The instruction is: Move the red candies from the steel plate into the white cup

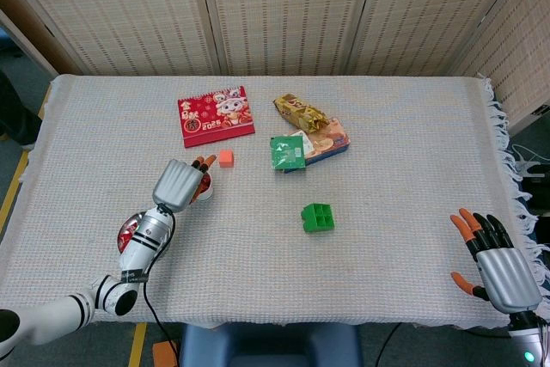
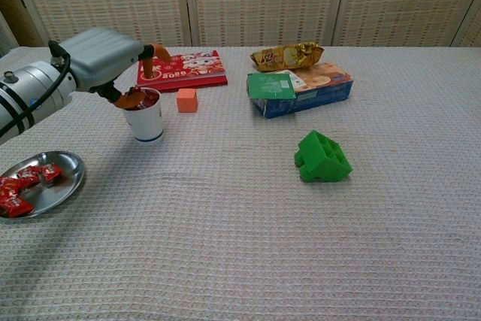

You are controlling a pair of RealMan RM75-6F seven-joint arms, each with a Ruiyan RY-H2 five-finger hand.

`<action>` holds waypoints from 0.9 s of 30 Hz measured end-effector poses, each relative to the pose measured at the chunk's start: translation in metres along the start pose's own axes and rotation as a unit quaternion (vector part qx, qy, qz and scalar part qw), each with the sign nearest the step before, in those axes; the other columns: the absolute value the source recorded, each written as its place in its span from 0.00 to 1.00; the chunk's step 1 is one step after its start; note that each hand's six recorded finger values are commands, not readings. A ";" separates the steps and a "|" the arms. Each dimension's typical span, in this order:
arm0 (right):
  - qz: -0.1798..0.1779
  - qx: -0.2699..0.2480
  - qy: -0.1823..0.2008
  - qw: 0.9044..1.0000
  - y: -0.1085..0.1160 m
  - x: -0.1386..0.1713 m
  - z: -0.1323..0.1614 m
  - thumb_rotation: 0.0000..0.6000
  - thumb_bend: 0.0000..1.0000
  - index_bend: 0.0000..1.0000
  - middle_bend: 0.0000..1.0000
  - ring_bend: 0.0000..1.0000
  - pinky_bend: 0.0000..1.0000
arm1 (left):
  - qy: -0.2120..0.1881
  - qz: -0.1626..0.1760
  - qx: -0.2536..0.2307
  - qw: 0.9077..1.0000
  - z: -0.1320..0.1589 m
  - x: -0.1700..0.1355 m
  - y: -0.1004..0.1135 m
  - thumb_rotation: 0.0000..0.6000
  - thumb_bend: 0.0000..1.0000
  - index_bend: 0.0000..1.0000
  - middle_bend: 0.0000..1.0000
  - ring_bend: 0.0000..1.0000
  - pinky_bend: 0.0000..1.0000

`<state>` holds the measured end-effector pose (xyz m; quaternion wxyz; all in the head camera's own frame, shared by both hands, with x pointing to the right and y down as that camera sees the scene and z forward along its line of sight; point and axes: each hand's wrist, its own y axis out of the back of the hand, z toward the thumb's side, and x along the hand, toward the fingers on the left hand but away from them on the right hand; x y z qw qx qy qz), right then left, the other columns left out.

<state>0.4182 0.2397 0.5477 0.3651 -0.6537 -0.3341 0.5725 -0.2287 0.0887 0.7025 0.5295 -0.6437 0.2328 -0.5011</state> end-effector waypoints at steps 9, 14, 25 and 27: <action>-0.003 -0.002 0.006 1.000 0.001 0.001 0.002 1.00 0.13 0.00 0.00 0.00 0.00 | -0.007 0.019 -0.034 0.999 0.001 -0.019 0.018 1.00 0.38 0.12 0.26 0.71 1.00; -0.009 0.001 0.006 1.000 0.002 0.003 0.001 1.00 0.12 0.00 0.00 0.00 0.00 | -0.021 0.014 -0.102 0.994 -0.011 -0.066 0.019 1.00 0.39 0.03 0.09 0.23 0.58; -0.006 0.014 0.019 1.000 -0.008 0.001 0.012 1.00 0.12 0.00 0.00 0.00 0.00 | 0.025 0.026 -0.173 0.984 -0.068 -0.258 0.007 1.00 0.38 0.00 0.00 0.00 0.16; -0.008 0.017 0.019 1.000 -0.008 0.002 0.014 1.00 0.12 0.00 0.00 0.00 0.00 | 0.038 0.039 -0.173 0.983 -0.076 -0.275 0.015 1.00 0.38 0.00 0.00 0.00 0.16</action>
